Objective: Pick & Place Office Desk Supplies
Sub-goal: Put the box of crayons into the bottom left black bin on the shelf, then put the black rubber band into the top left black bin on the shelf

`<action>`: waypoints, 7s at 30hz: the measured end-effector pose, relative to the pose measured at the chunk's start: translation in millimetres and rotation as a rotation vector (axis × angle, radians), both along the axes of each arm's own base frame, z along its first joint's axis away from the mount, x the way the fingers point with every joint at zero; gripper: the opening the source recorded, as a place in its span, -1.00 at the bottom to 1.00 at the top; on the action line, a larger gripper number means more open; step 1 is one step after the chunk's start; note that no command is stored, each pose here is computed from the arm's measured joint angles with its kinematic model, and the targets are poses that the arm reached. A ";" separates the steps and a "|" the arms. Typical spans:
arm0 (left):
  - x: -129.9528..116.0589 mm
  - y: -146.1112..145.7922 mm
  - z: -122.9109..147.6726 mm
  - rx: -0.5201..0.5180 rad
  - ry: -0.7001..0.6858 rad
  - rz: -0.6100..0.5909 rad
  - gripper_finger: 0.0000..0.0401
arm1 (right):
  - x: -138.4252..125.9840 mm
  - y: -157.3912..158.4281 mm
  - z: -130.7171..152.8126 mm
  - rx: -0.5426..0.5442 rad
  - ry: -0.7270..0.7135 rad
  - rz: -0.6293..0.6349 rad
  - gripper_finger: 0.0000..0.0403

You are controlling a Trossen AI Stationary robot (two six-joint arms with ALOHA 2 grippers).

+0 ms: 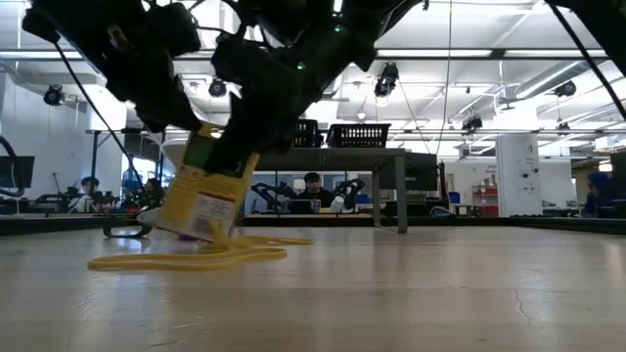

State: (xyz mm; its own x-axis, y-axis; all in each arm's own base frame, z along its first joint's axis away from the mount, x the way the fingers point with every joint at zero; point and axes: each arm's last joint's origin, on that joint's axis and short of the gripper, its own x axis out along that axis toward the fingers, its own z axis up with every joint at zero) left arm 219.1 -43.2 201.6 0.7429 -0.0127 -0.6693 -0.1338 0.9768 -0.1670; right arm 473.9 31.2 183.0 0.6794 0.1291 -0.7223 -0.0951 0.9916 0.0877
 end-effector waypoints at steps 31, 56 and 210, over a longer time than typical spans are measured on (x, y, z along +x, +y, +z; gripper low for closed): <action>10.4 -25.0 14.3 0.304 -0.773 -0.068 -0.09 | -133.9 6.6 36.0 -0.083 -0.696 -0.067 -0.79; 52.2 -22.6 13.6 0.337 -0.565 0.033 -0.59 | -135.6 6.5 33.4 -0.080 -0.736 -0.066 -0.78; -1.6 20.5 11.1 -0.043 0.038 -0.055 -0.98 | -171.3 15.0 34.6 -0.129 -0.395 -0.109 -0.69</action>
